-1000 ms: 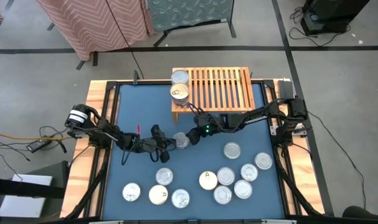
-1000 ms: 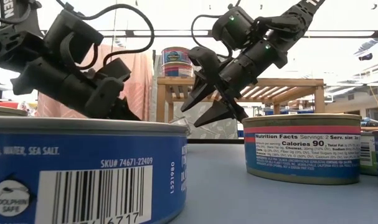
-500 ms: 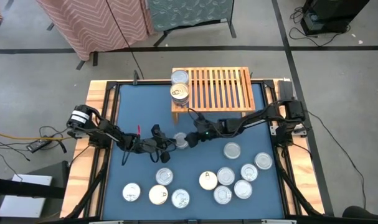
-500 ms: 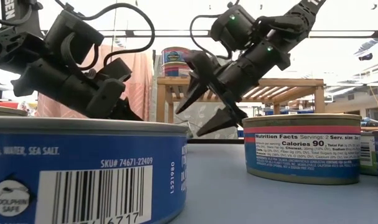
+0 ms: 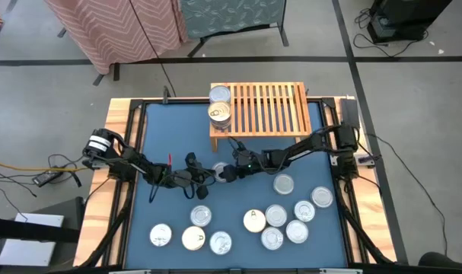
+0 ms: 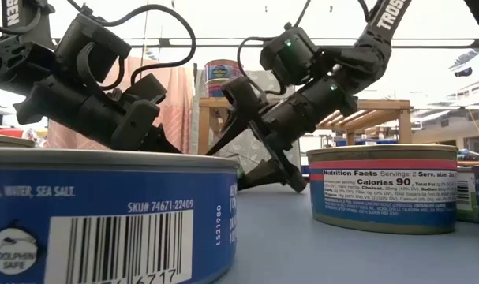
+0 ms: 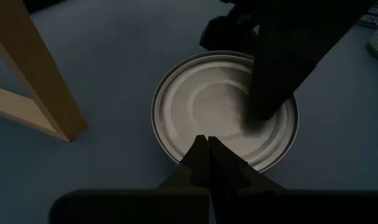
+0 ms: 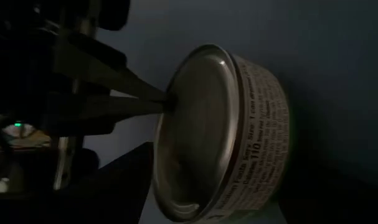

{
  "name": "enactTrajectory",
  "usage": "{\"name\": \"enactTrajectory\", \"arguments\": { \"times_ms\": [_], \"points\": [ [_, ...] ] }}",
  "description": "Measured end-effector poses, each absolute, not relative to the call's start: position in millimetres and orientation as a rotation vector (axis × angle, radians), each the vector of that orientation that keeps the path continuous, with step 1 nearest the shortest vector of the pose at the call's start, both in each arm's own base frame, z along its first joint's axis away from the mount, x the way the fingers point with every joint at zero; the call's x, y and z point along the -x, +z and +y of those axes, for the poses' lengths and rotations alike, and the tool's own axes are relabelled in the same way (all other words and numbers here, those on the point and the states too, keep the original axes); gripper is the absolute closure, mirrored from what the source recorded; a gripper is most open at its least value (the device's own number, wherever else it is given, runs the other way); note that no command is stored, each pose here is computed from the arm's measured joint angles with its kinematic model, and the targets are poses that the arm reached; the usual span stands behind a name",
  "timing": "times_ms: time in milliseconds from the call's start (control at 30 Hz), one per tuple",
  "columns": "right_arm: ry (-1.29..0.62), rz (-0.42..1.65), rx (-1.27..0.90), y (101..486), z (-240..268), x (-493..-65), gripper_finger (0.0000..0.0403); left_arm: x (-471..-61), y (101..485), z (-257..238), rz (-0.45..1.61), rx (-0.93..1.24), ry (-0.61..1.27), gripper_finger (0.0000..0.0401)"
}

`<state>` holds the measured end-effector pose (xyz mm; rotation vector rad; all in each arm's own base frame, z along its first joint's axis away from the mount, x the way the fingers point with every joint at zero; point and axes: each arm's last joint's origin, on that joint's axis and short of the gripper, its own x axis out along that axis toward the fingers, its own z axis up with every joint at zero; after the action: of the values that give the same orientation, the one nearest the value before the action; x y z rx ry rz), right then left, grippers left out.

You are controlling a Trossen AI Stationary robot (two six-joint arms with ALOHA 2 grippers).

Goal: Stack canned seafood by type on shelf
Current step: Stack the green tuna can on top of the other green tuna cans on the shelf

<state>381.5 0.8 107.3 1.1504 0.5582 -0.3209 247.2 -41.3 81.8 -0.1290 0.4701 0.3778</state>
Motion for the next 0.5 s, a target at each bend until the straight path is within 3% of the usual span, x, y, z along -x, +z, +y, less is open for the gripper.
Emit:
{"name": "enactTrajectory", "arguments": {
  "times_ms": [167, 333, 500],
  "points": [
    [-0.317, 0.554, -1.120, 110, -1, -381, 0.0157, -246, 81, -41, 0.472, 0.126, 0.382, 0.0401],
    [-0.313, 0.566, -1.133, 117, -5, -380, 0.0281, -247, 82, -42, 0.472, 0.107, 0.363, 0.0401],
    [-0.276, 0.585, -1.114, 117, -5, -380, 0.0283, -248, 84, -42, 0.449, 0.123, 0.356, 0.0401]
  ]
}}
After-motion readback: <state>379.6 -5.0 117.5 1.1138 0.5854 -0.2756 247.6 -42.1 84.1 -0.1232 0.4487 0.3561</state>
